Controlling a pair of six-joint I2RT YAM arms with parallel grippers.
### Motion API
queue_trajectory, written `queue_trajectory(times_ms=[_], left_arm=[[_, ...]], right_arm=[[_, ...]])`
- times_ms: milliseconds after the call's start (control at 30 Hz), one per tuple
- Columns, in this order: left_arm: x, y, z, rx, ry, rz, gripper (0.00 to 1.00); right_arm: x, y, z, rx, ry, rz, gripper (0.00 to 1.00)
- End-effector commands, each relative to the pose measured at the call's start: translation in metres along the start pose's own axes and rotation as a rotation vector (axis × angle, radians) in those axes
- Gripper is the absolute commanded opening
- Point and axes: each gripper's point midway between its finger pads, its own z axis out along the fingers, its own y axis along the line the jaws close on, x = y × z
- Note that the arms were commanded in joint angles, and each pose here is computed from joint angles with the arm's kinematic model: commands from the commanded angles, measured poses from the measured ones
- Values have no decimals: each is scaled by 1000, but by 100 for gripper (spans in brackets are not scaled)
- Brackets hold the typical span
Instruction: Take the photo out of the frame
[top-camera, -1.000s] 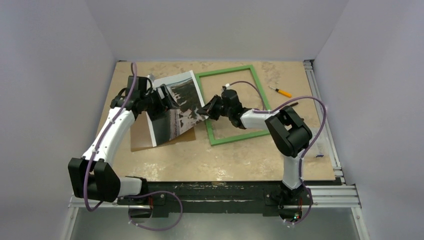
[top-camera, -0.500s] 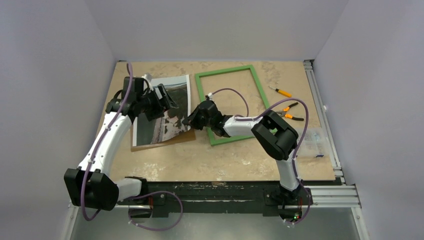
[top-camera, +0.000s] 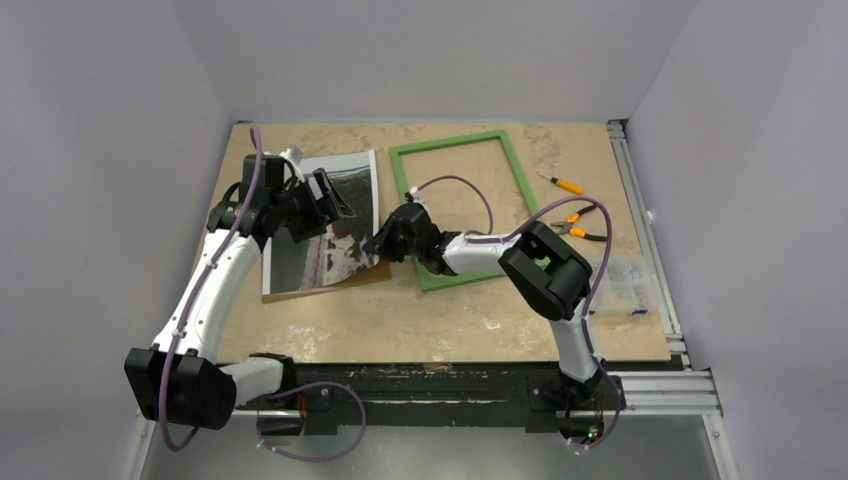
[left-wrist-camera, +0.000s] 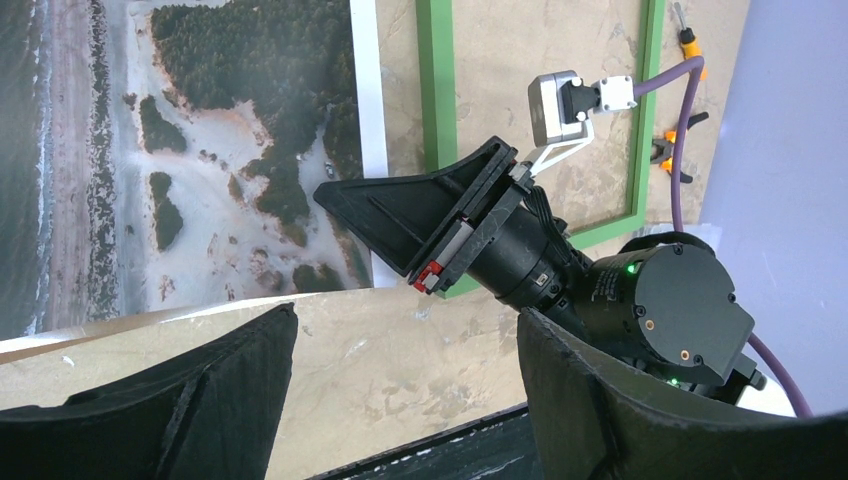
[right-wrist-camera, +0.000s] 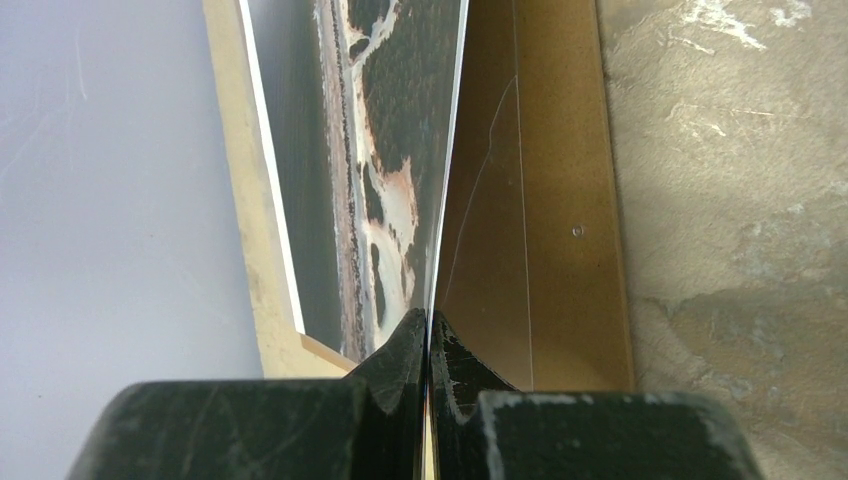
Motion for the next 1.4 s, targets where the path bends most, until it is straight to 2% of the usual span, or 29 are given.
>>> queue_trajectory(times_ms=[0,367,500,733,933,1133,1267,1367], left_arm=[[0,-4,-6,22,-22,27,78],[1,-1,-5,15,-21,28,78],[3,-1,-4,19,-15,24,78],[3,-2,-4,22,-19,25,78],[2,-6,-11,57,-53,69,82],[-5,-25,-24,135,-123,155,84],[-14,-50,-46,191,-222,226,84],[-24,-81,-80,263,-337,300,84]], right_arm=[[-2,13,7,-48,10,-56,0],[2,6,13,-10,51,-141,1],[0,-4,7,54,53,-186,20],[-5,-19,-19,178,73,-305,39],[-24,-42,-76,363,72,-502,60],[-48,-35,-156,390,-2,-670,68],[-79,-17,-215,422,-128,-750,72],[-108,6,-263,432,-265,-804,78]])
